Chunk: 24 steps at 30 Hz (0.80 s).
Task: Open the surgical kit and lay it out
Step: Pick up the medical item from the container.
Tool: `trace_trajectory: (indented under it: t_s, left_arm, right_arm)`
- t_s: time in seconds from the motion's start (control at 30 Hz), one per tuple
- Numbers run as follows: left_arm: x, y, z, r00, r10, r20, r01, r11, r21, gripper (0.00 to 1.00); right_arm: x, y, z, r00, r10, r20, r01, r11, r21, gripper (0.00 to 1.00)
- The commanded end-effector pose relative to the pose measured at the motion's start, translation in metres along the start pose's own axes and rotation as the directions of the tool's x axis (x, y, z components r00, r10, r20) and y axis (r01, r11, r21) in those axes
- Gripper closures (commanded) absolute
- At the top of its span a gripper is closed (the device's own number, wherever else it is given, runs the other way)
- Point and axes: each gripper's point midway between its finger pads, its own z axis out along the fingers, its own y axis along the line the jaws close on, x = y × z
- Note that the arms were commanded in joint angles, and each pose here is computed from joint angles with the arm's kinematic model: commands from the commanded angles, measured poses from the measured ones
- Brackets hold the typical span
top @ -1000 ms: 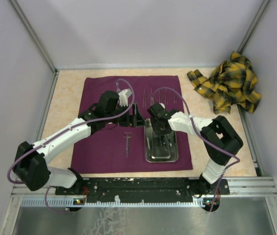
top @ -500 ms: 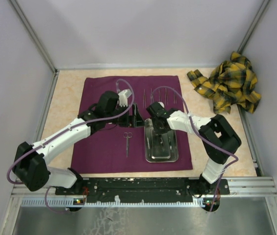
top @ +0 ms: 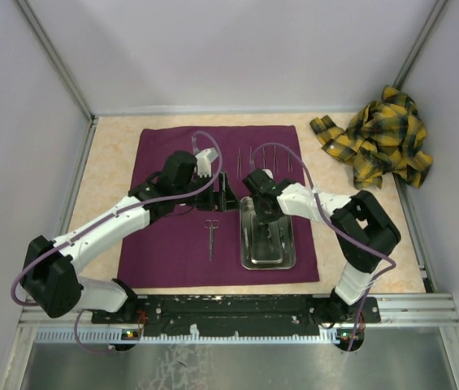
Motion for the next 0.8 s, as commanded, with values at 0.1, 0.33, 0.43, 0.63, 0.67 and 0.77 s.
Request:
trace_trajectory:
  t_s: [0.1, 0.33, 0.43, 0.63, 0.67, 0.77]
  left_arm:
    - [-0.012, -0.013, -0.013, 0.998, 0.037, 0.046, -0.038, 0.999, 0.022, 0.17]
    - [-0.013, -0.014, -0.017, 0.998, 0.039, 0.054, -0.041, 0.999, 0.022, 0.17]
    - [-0.015, -0.016, -0.022, 0.997, 0.044, 0.064, -0.045, 0.999, 0.016, 0.17]
    - [-0.021, -0.023, -0.039, 0.993, 0.059, 0.098, -0.06, 0.998, 0.013, 0.17]
    - [-0.023, -0.025, -0.043, 0.992, 0.062, 0.108, -0.063, 0.998, 0.014, 0.17]
    - [-0.029, -0.032, -0.058, 0.986, 0.073, 0.149, -0.076, 0.997, 0.014, 0.17]
  right_arm:
    - [-0.032, -0.002, -0.041, 0.993, 0.016, 0.117, -0.015, 1.0, -0.014, 1.0]
    - [-0.033, -0.003, -0.052, 0.991, 0.031, 0.133, -0.027, 0.999, -0.027, 1.0]
    - [-0.034, 0.0, -0.057, 0.989, 0.046, 0.138, -0.039, 0.998, -0.05, 1.0]
    - [-0.036, 0.008, -0.071, 0.985, 0.105, 0.137, -0.091, 0.99, -0.108, 1.0]
    - [-0.036, 0.011, -0.074, 0.984, 0.118, 0.135, -0.102, 0.987, -0.121, 1.0]
    - [-0.036, 0.018, -0.08, 0.98, 0.157, 0.124, -0.136, 0.978, -0.159, 1.0]
